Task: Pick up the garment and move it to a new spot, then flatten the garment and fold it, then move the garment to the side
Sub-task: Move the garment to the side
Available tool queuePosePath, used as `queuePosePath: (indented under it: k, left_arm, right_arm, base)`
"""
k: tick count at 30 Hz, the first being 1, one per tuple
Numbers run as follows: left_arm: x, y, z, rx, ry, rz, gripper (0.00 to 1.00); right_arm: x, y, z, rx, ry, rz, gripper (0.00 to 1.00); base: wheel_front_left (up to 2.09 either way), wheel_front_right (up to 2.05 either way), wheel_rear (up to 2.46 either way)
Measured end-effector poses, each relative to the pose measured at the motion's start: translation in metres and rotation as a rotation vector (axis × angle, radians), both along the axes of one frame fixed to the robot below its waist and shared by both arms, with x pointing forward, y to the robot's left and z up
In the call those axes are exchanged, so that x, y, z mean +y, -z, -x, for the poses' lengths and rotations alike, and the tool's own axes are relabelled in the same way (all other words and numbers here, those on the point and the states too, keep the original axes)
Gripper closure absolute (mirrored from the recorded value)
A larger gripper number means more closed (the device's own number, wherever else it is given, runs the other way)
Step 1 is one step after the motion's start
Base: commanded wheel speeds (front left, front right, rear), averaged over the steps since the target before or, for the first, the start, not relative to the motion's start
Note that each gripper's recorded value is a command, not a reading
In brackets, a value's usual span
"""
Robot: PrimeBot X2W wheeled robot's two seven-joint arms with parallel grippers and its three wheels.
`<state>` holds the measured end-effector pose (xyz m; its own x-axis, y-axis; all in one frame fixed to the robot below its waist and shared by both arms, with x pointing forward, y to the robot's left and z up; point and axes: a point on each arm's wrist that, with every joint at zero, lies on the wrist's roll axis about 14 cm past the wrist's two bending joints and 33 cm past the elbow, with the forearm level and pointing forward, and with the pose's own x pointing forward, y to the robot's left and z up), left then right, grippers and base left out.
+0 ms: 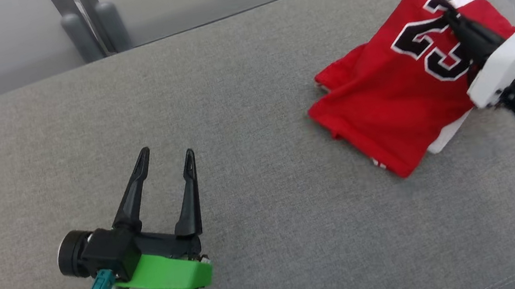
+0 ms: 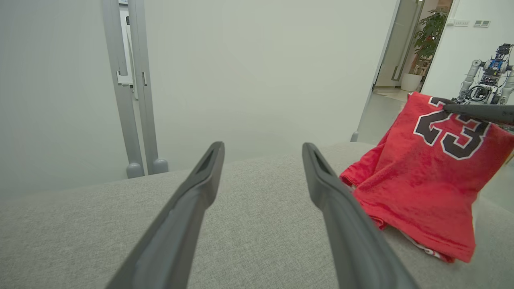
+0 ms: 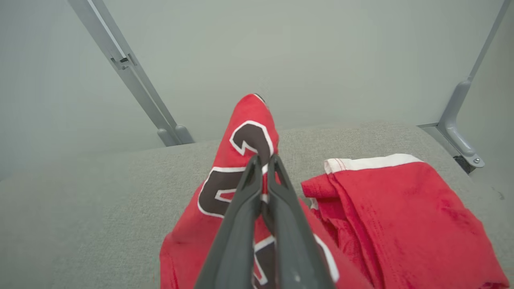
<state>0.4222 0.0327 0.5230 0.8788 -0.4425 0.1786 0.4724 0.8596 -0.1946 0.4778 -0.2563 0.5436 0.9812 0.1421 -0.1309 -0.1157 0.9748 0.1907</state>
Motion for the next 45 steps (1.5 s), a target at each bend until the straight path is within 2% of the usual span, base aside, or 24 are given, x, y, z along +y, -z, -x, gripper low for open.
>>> queuePosePath:
  k: [9, 17, 18, 19, 23, 29, 37, 41, 45]
  left_arm:
    - [0.012, 0.034, -0.027, 0.06, -0.026, -0.022, 0.0]
    - [0.023, 0.061, -0.043, 0.108, -0.045, -0.043, 0.0]
    - [0.025, 0.063, -0.044, 0.113, -0.048, -0.046, 0.0]
    - [0.027, 0.066, -0.044, 0.119, -0.054, -0.05, 0.0]
    - [0.04, 0.066, -0.044, 0.123, -0.091, -0.057, 0.0]
    - [0.062, 0.049, -0.034, 0.102, -0.165, -0.037, 0.0]
    - [0.099, 0.028, -0.003, 0.088, -0.281, -0.009, 0.0]
    - [0.119, 0.012, 0.014, 0.058, -0.341, 0.004, 0.0]
    - [0.145, -0.007, 0.03, 0.011, -0.423, 0.02, 0.0]
  right_arm:
    - [-0.092, 0.025, -0.031, 0.074, 0.19, 0.083, 1.0]
    - [-0.13, 0.073, -0.047, 0.176, 0.298, 0.126, 1.0]
    - [-0.134, 0.08, -0.047, 0.195, 0.315, 0.13, 0.47]
    - [-0.138, 0.09, -0.046, 0.225, 0.331, 0.148, 0.0]
    - [-0.15, 0.106, -0.044, 0.258, 0.386, 0.191, 0.0]
    - [-0.137, 0.08, -0.05, 0.141, 0.362, 0.227, 0.0]
    - [-0.062, 0.015, -0.05, -0.104, 0.193, 0.113, 0.0]
    - [-0.029, -0.023, -0.028, -0.233, 0.105, 0.087, 0.0]
    - [-0.002, -0.038, 0.01, -0.317, 0.04, 0.085, 0.0]
  base:
    - [0.0, 0.0, 0.0]
    - [0.0, 0.0, 0.0]
    - [0.0, 0.0, 0.0]
    - [0.0, 0.0, 0.0]
    - [0.0, 0.0, 0.0]
    - [0.0, 0.0, 0.0]
    - [0.0, 0.0, 0.0]
    - [0.0, 0.0, 0.0]
    - [0.0, 0.0, 0.0]
